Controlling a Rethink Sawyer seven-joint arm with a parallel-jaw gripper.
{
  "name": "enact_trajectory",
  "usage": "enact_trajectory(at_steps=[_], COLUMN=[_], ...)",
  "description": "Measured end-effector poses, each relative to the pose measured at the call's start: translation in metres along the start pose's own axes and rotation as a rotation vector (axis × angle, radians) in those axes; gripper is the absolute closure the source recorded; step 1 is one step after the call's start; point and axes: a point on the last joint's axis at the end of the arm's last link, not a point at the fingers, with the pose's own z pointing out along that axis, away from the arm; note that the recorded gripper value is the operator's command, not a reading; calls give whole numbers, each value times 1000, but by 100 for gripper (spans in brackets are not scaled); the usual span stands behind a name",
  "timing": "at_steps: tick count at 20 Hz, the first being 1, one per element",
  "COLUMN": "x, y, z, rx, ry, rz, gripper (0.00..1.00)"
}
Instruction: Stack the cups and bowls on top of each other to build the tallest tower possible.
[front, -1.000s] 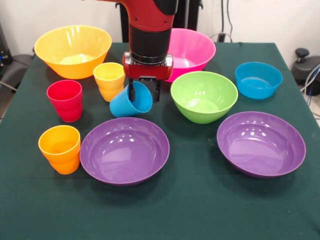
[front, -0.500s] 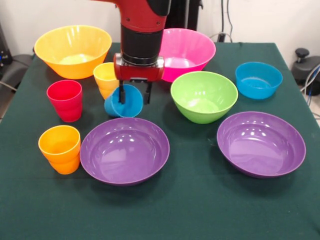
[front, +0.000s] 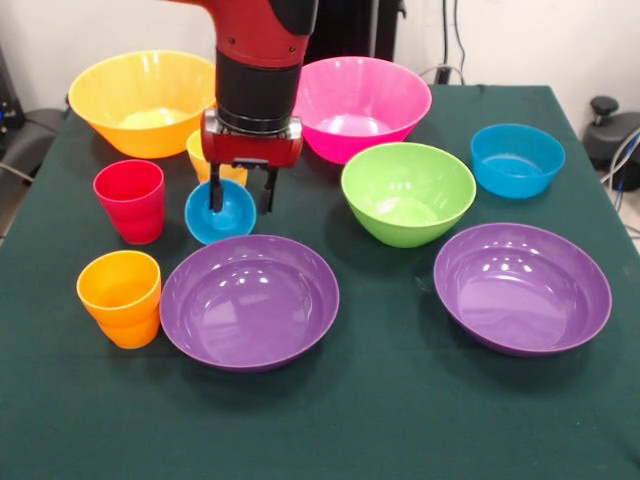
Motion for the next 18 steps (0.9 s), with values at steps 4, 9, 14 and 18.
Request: enact_trajectory(at_steps=[4, 9, 14, 18], x=[10, 18, 18, 19], y=[1, 4, 3, 1], z=[10, 19, 19, 19], rx=[4, -1, 1, 5], ry=[16, 33, 32, 35], rz=[-27, -39, -39, -38], gripper=[0, 0, 0, 0])
